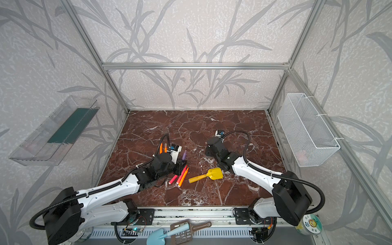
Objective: Insert the pens into the pen caps
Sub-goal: 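Carry the pink cap with the right gripper over the purple marker tip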
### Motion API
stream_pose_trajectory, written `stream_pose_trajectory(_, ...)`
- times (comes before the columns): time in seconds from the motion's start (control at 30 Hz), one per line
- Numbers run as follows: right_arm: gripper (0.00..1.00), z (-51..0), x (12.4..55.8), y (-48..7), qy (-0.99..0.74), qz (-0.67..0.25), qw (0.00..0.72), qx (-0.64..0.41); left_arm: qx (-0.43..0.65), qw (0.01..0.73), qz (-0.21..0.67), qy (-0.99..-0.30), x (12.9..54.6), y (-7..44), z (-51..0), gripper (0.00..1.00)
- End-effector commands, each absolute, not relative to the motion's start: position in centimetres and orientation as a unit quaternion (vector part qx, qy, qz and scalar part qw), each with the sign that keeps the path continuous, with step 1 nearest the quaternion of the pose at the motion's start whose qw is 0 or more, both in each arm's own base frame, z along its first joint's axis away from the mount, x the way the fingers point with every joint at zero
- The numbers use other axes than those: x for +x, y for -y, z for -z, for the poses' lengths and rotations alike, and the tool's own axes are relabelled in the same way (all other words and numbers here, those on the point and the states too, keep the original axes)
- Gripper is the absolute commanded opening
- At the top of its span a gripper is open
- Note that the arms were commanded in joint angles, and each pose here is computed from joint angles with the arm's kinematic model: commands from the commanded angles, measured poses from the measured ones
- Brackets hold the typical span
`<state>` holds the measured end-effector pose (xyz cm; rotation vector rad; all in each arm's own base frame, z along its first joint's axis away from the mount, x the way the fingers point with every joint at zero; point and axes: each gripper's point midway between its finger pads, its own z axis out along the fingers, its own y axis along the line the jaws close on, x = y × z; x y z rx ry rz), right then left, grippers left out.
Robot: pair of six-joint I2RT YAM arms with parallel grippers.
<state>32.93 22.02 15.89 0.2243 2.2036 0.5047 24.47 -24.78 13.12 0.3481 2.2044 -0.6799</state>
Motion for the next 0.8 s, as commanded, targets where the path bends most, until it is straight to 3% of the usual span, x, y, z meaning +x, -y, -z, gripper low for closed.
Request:
stream_pose_trajectory(0.0, 0.11, -18.2, 32.7, -23.1, -0.852, -0.266, 0.440, 0.097, 0.134, 0.395, 0.295, -0.859, 24.1, 25.2, -13.9, 0.00)
stream_pose_trajectory(0.33, 0.10, -21.0, 32.0, -26.1, -0.791, -0.409, 0.442, 0.106, 0.144, 0.379, 0.383, -0.830, 23.1, 27.9, -15.0, 0.00)
stream_pose_trajectory(0.77, 0.08, -20.7, 32.6, -29.8, -0.786, -0.444, 0.420, 0.092, 0.139, 0.374, 0.406, -0.822, 23.1, 28.7, -14.8, 0.00)
